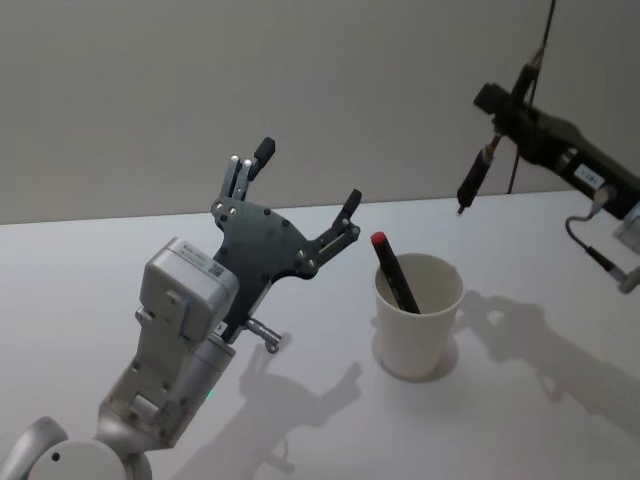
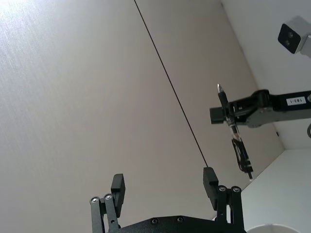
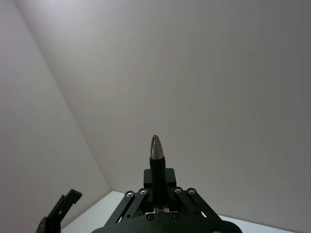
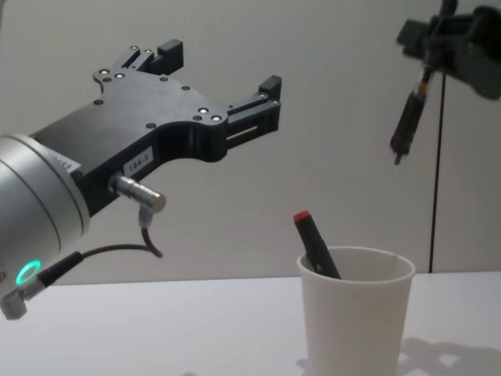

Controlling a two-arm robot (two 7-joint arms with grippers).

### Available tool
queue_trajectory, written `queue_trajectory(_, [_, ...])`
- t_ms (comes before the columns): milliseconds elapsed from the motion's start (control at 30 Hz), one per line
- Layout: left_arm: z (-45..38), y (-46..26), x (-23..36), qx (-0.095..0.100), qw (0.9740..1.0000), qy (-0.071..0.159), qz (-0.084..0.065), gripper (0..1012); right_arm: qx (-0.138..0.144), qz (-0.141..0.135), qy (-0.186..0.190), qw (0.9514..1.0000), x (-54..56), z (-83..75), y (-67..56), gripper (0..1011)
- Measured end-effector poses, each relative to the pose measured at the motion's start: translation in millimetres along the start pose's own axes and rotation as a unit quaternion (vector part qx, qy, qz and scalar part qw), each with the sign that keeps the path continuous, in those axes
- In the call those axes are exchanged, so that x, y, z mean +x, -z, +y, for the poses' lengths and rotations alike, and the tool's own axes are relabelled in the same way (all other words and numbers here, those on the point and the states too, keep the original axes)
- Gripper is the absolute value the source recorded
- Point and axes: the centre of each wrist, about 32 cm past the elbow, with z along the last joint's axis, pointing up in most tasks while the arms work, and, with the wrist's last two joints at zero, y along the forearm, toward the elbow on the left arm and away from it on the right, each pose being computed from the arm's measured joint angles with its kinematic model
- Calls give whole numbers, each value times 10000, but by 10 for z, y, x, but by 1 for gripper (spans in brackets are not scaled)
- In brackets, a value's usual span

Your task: Place the pen into the pen holder.

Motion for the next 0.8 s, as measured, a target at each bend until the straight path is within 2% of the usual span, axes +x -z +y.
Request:
queue_trajectory(433, [0,0,0,0,10000,0,0,1001,-800,-66,17,9968,48,82,114,132])
queue_trajectory(800, [0,0,0,0,10000,0,0,1001,-968,-45,-174,9951,49,225,153,132])
